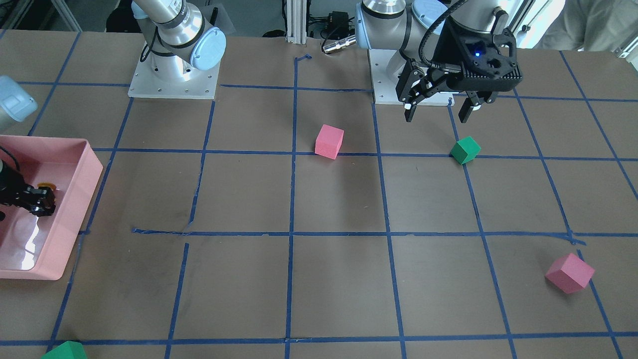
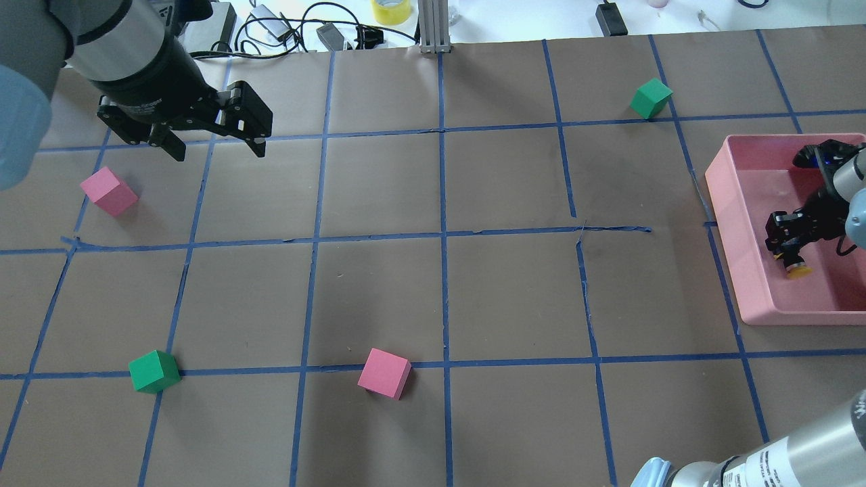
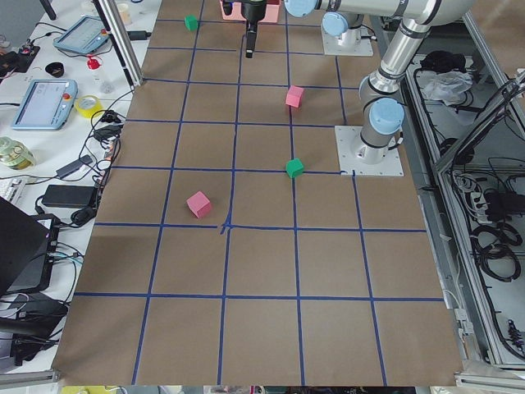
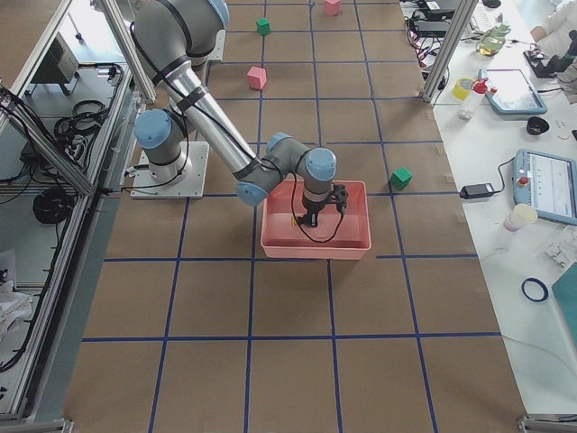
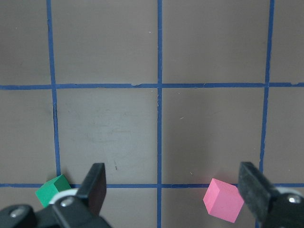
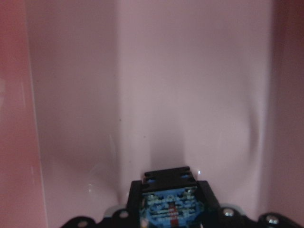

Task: Align button upright
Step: 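Close the right gripper on the black button body, then lift the button out of the bin and carry it toward the table center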

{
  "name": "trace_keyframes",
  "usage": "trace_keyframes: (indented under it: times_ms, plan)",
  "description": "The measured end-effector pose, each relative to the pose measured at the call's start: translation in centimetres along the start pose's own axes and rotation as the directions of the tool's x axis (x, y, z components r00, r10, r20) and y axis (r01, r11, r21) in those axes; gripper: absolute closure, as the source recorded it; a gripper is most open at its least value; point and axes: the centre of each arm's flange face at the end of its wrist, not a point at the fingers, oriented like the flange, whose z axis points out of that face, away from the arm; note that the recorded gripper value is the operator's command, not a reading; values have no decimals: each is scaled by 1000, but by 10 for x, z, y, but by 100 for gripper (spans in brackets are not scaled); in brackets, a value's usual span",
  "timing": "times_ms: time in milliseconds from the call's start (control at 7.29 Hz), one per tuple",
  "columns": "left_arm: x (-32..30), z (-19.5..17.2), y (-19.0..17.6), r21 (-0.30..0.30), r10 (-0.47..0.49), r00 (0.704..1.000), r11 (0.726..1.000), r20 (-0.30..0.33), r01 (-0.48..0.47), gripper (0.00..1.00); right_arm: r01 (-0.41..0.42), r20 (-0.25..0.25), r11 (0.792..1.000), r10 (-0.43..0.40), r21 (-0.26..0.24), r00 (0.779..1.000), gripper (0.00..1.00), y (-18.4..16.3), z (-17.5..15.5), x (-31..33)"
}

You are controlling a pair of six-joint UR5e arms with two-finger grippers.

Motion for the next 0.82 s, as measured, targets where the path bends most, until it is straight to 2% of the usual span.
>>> trace_keyframes:
  times_ms: [411, 549, 823]
  plan:
    - [0, 0, 0, 0, 0, 1000, 1000, 0, 0, 0, 0, -10, 1000, 0, 11, 1000, 97, -1, -11, 1]
    - [0, 0, 0, 0, 0, 1000, 1000, 1, 0, 0, -2, -8, 1000, 2, 8, 1000, 100, 1, -22, 0]
    - [0, 0, 0, -1, 0, 1000, 1000, 0, 0, 0, -5, 6, 1000, 5, 6, 1000, 100, 0, -61, -5]
